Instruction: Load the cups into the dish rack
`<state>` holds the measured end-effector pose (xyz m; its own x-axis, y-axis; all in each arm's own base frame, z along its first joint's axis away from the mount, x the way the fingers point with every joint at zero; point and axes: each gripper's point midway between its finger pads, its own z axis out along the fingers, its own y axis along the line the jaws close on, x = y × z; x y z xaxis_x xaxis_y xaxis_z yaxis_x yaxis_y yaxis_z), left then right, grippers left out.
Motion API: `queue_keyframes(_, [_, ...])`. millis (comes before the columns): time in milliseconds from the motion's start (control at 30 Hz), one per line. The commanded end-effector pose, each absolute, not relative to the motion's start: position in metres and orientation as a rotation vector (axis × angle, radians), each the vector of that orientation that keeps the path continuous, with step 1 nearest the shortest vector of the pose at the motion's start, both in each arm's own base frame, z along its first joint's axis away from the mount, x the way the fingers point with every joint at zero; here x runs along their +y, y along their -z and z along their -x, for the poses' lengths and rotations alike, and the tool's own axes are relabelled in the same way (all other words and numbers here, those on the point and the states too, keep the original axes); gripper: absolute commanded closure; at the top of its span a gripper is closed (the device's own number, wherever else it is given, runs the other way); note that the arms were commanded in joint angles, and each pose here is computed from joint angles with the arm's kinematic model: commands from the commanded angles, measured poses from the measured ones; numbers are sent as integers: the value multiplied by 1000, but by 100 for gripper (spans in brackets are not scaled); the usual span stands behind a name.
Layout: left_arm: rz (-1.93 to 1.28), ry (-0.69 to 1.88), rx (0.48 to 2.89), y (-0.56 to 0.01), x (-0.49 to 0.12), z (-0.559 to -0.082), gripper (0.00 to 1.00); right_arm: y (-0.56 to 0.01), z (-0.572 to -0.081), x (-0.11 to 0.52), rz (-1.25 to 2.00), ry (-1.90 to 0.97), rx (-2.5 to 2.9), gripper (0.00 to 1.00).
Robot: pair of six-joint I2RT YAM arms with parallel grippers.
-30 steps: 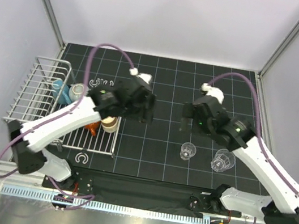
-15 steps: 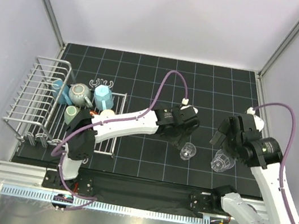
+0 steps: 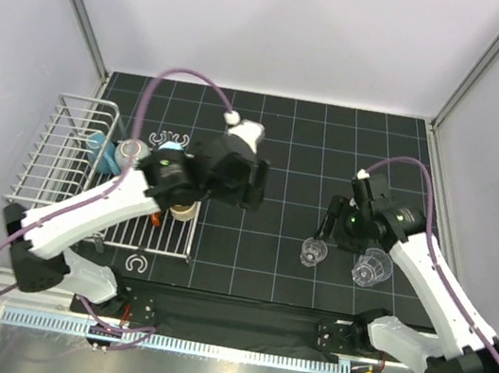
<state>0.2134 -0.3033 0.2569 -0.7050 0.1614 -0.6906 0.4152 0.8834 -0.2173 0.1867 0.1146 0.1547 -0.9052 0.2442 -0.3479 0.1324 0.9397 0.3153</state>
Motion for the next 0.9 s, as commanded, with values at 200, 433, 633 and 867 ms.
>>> queue_keyframes(200, [-149,583,2138,-328,-249,-219,16,-131,-215,168,-69,-517,2733,42])
queue_keyframes(433, [-163,632,2109,-339,-249,-215,20,-105,-215,171,-30,-352,2838,51])
queue_keyframes(633, [-183,670,2097,-345,-256,-214,23,-84,-209,169,-7,-228,2867,51])
queue_keyframes(867, [-242,645,2120,-357,-255,-212,22,-58,-211,166,-1,-151,2907,82])
